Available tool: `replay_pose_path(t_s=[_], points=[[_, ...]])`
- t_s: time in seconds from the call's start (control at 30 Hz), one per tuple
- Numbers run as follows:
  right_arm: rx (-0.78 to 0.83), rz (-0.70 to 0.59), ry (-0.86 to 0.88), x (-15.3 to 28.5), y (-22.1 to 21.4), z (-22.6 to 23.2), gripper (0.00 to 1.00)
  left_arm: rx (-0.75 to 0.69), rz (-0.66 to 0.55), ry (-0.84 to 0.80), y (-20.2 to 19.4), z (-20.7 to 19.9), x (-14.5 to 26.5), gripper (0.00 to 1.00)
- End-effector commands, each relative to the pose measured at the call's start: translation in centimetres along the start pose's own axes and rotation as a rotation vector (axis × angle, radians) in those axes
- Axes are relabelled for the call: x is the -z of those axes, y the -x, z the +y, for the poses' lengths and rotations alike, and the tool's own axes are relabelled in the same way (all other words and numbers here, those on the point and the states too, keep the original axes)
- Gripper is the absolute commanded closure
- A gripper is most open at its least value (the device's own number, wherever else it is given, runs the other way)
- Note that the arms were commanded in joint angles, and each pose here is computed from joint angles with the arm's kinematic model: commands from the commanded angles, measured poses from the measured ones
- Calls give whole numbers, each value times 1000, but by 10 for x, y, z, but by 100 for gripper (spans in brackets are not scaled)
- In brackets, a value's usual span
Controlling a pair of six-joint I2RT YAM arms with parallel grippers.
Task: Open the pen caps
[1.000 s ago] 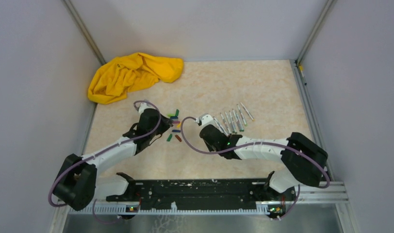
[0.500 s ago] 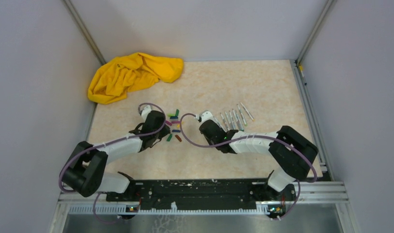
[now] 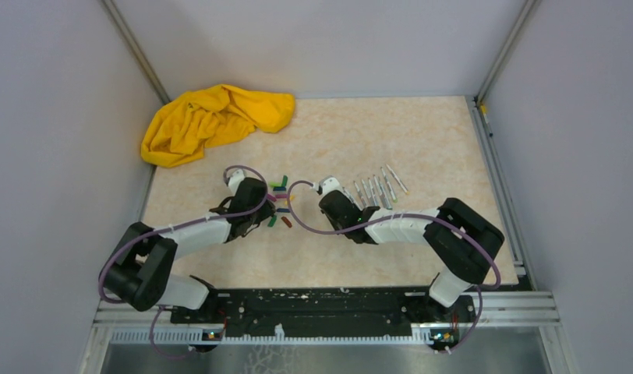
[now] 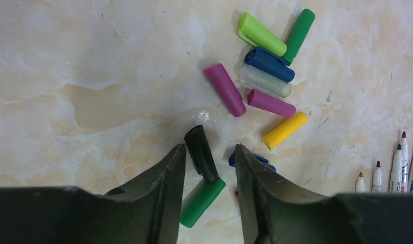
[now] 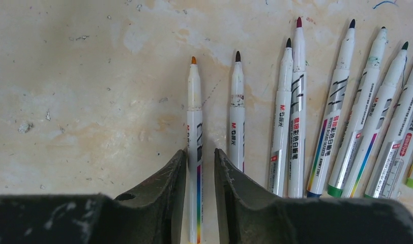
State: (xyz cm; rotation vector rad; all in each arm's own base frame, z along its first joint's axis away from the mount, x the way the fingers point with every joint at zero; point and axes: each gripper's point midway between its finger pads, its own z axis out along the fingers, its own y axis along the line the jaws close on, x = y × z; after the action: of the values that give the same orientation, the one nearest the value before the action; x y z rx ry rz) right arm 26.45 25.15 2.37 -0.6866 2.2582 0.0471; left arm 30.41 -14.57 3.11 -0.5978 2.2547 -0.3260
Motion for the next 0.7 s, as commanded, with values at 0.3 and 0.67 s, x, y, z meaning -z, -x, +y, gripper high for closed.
replay_pose_path(t_s=[0.3,0.67], points=[[-28,-68,0,14,23,-6,65,23,-62,-48,24,-10,23,21],[-76,-193,22,62,57,-21,49,48,-121,-124,50,-15,74,3]])
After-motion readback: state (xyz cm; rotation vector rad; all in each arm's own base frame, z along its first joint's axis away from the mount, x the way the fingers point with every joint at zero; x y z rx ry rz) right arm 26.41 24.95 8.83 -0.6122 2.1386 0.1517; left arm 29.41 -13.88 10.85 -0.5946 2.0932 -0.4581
